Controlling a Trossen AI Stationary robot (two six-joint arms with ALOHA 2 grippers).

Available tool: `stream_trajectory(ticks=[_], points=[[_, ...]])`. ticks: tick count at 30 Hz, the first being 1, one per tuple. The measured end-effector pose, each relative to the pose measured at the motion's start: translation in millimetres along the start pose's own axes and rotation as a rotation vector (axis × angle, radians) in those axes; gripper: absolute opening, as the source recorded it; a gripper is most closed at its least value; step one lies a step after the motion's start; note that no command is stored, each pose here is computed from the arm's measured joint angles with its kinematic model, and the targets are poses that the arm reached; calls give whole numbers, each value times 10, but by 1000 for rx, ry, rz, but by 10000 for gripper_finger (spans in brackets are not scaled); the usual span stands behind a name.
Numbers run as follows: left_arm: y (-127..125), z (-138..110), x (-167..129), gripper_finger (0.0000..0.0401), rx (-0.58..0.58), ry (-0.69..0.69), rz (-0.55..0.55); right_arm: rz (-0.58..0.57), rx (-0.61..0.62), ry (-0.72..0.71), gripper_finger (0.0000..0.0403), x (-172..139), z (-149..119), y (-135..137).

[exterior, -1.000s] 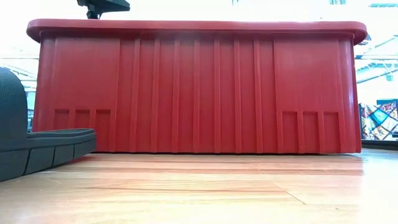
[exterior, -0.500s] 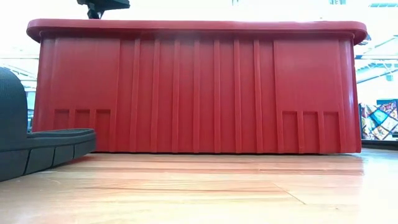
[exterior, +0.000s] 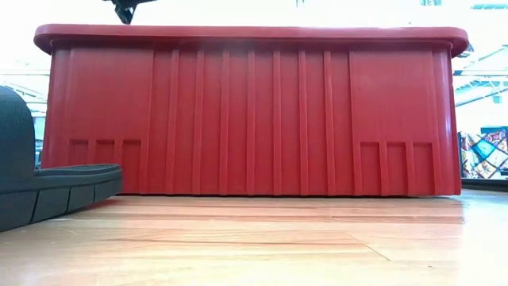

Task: Pick and place slides into bin
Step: Put the right slide into the bin

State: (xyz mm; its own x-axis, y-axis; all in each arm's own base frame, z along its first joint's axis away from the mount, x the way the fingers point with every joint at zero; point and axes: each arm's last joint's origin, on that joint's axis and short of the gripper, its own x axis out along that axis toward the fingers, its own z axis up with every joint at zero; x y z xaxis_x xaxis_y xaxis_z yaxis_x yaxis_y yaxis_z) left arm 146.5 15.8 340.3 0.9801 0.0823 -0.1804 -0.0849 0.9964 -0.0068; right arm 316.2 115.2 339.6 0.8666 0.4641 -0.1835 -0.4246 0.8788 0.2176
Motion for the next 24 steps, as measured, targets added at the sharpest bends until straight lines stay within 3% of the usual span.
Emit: stream_trajectory(ticks=[7, 12, 20, 24], points=[[-64, 37, -19, 26, -93, -37, -42, -7, 3, 133, 0, -111, -67, -57], [-148, 93, -20, 26, -116, -92, -102, 21, -59, 188, 0, -138, -109, -23], [-236, 228, -37, 26, -120, -240, -51, 44, -197, 207, 0, -98, -156, -2], [-245, 240, -44, 26, -159, -255, -24, 34, -206, 182, 0, -108, -121, -37]])
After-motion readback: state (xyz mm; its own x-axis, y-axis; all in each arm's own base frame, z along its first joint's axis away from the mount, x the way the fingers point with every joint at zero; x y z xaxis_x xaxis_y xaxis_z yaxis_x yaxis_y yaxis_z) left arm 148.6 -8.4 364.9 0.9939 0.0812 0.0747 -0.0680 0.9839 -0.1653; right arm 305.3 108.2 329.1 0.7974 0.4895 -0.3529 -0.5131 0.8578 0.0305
